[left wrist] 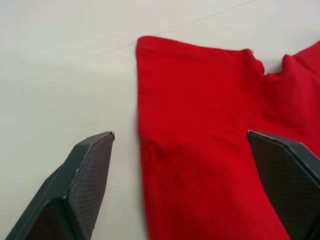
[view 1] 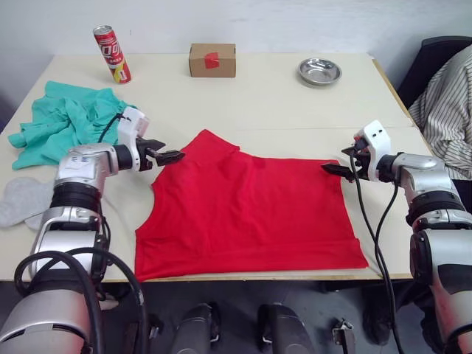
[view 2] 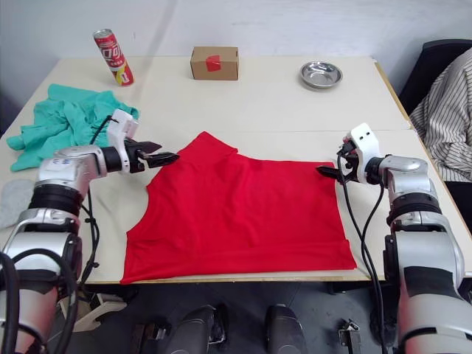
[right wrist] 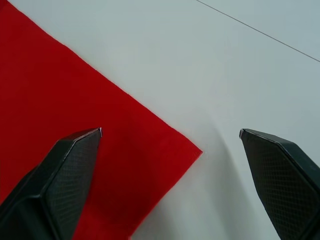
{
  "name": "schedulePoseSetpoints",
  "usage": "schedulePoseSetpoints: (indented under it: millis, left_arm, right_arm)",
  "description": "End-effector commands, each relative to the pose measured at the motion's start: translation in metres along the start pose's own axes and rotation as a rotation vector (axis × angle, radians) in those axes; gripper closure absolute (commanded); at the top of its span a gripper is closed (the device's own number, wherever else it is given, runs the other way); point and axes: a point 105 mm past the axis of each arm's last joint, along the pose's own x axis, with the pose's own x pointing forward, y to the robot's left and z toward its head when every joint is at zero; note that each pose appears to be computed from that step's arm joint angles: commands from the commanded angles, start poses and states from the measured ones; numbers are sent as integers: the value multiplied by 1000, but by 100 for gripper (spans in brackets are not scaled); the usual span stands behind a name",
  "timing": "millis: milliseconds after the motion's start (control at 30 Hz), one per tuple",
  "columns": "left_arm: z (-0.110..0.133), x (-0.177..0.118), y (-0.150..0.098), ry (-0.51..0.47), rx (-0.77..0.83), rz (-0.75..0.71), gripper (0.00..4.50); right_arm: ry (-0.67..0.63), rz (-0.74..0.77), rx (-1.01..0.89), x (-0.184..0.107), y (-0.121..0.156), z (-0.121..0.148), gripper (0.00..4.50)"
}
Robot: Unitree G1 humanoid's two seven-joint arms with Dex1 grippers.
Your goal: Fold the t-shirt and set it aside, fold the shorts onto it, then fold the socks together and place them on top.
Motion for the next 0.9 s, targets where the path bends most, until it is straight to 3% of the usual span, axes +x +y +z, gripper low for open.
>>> schedulePoseSetpoints:
  millis: [33,267,367,700,800,900]
  left_arm:
    - [-4,10,4,32,51,67,3]
    - [-22,28,-6,77,38,66,3]
    - [-25,32,-10,79,28,45,0]
    - [-20,35,-13,23,-19,41,300]
    - [2,38,-21,-110,-111,-14,354]
    - [9,36,-21,-139,-107,-19,444]
  right_arm:
    - [21,-39,1,3,-4,8,0]
    - [66,-9,34,7,3,-1,0]
    - [64,-9,44,9,4,-2,53]
    - [53,42,45,8,10,-6,395]
    - [39,47,46,5,8,-8,445]
    - [11,51,51,3,7,-6,450]
